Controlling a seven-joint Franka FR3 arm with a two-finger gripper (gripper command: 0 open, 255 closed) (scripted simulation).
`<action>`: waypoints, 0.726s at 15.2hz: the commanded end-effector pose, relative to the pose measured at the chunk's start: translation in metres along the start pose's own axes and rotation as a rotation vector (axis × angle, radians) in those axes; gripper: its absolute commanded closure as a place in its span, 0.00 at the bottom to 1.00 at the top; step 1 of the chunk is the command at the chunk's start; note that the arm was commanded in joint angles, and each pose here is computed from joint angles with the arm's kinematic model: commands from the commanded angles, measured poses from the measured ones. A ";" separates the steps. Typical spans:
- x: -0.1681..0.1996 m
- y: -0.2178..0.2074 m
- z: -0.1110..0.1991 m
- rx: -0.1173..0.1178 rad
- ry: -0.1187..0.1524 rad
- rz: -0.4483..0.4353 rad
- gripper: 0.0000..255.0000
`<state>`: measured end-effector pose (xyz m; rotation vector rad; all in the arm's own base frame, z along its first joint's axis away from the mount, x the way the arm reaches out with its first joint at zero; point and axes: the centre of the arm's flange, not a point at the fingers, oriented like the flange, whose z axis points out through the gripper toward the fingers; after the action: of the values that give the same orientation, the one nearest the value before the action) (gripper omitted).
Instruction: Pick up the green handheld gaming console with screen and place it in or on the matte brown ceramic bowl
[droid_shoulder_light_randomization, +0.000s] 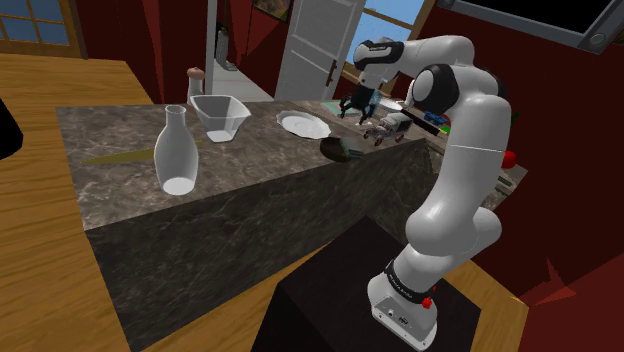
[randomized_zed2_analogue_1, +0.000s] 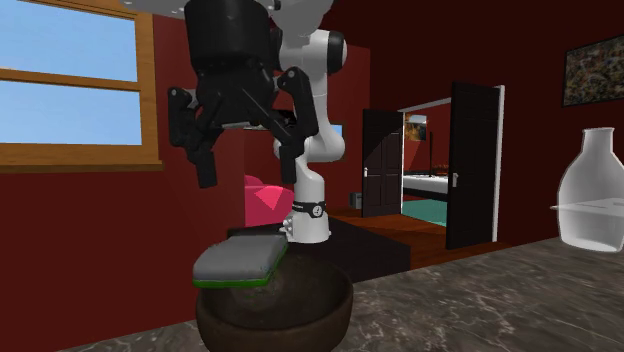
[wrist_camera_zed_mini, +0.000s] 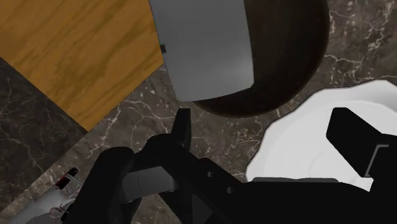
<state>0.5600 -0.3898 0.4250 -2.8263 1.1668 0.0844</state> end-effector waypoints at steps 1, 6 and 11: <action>-0.001 0.000 -0.020 0.000 0.000 0.000 0.00; -0.001 0.000 -0.044 0.000 0.000 0.000 0.00; -0.001 0.000 -0.044 0.000 0.000 0.000 0.00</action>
<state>0.5606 -0.3936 0.4687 -2.8261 1.1668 0.0845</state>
